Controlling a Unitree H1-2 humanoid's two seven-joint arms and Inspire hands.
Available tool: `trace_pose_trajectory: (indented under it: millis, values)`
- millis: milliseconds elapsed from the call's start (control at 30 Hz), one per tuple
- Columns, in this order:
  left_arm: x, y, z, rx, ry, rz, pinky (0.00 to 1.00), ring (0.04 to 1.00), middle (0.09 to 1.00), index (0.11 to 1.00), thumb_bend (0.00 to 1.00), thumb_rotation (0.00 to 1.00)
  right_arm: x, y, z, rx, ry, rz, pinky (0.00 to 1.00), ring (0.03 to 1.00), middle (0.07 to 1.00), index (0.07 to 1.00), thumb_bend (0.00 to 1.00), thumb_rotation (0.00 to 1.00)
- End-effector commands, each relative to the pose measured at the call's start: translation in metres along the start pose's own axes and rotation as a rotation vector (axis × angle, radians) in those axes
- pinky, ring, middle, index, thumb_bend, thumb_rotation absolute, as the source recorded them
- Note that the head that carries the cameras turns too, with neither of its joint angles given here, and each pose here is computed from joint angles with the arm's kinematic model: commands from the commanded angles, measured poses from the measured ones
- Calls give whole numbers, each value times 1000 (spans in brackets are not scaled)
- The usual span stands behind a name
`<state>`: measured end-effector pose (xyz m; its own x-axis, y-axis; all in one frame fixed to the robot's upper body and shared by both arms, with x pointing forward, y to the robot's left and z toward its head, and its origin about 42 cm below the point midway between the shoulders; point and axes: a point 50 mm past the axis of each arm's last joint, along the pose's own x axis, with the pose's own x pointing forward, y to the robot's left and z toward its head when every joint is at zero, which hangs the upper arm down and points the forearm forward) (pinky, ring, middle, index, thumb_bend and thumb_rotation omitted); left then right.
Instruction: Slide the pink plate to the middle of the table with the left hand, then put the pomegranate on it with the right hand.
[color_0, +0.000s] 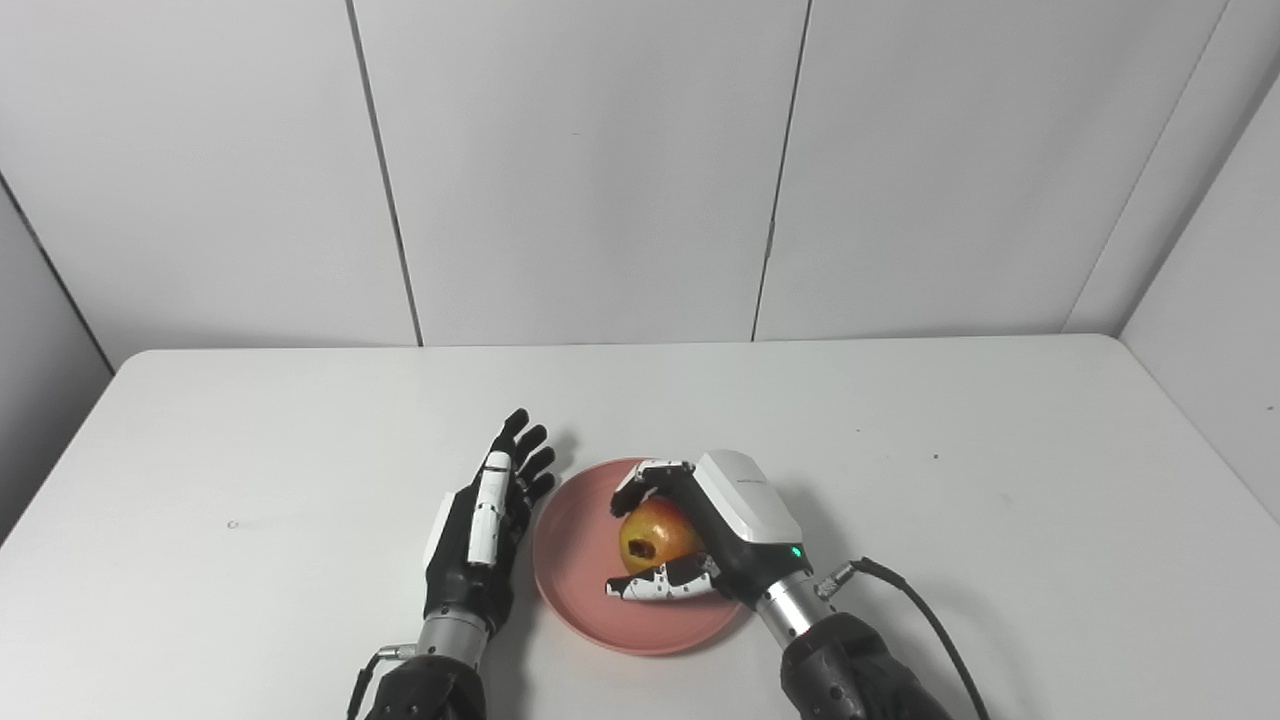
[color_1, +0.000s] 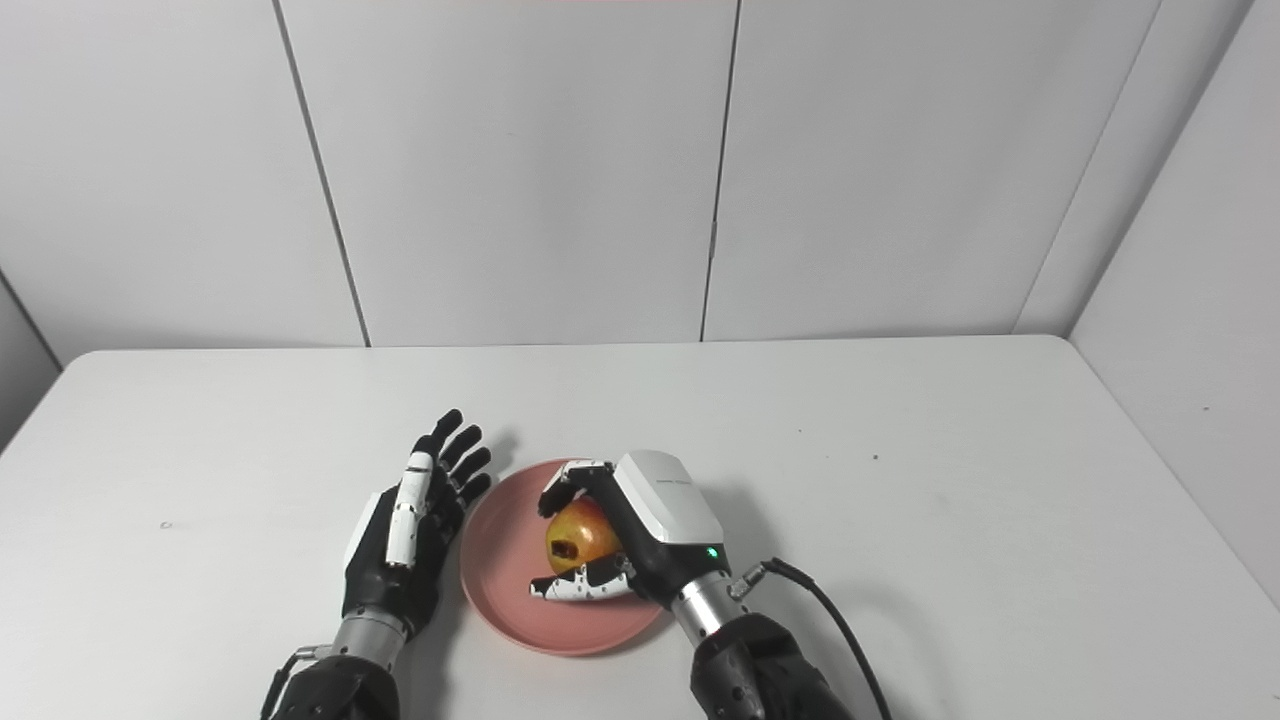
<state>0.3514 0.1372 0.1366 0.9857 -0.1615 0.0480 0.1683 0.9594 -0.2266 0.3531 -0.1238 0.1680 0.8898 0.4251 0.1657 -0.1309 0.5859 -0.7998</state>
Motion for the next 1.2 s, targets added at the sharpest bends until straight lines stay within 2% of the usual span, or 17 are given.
trace_pose_trajectory:
  millis: [0, 167, 267, 400, 533, 667, 933, 1167]
  values:
    - [0, -5, 2, -3, -34, 0, 967, 951, 965, 958, 420, 1000, 3, -14, 5, 1, -51, -34, 662, 718, 752, 752, 826, 377]
    - [1, -8, 2, 9, -43, -6, 978, 965, 978, 973, 415, 1000, 0, -18, 4, 4, -58, -13, 700, 757, 791, 794, 861, 429]
    - [0, -10, 4, 16, -47, -7, 993, 982, 996, 989, 412, 1000, -2, -19, 3, 3, -55, 15, 742, 813, 852, 866, 899, 505]
    - [0, -11, 4, 34, -60, 2, 987, 976, 991, 984, 410, 1000, -4, -23, 8, 3, -58, 38, 776, 848, 882, 904, 938, 558]
    - [0, -12, 6, 49, -77, 13, 967, 962, 976, 973, 411, 1000, -7, -30, 17, 22, -98, 25, 809, 878, 904, 924, 995, 579]
    - [0, -12, 6, 58, -79, 15, 961, 960, 975, 972, 413, 1000, -8, -32, 21, 30, -120, 11, 817, 884, 910, 929, 1000, 588]
    - [-1, -12, 7, 66, -92, 10, 952, 956, 970, 966, 419, 1000, -17, -52, 40, 59, -190, -130, 817, 895, 922, 935, 1000, 600]
    - [-2, -9, 6, 75, -93, -1, 966, 961, 977, 972, 413, 1000, -24, -63, 45, 79, -187, -244, 796, 878, 926, 937, 981, 659]
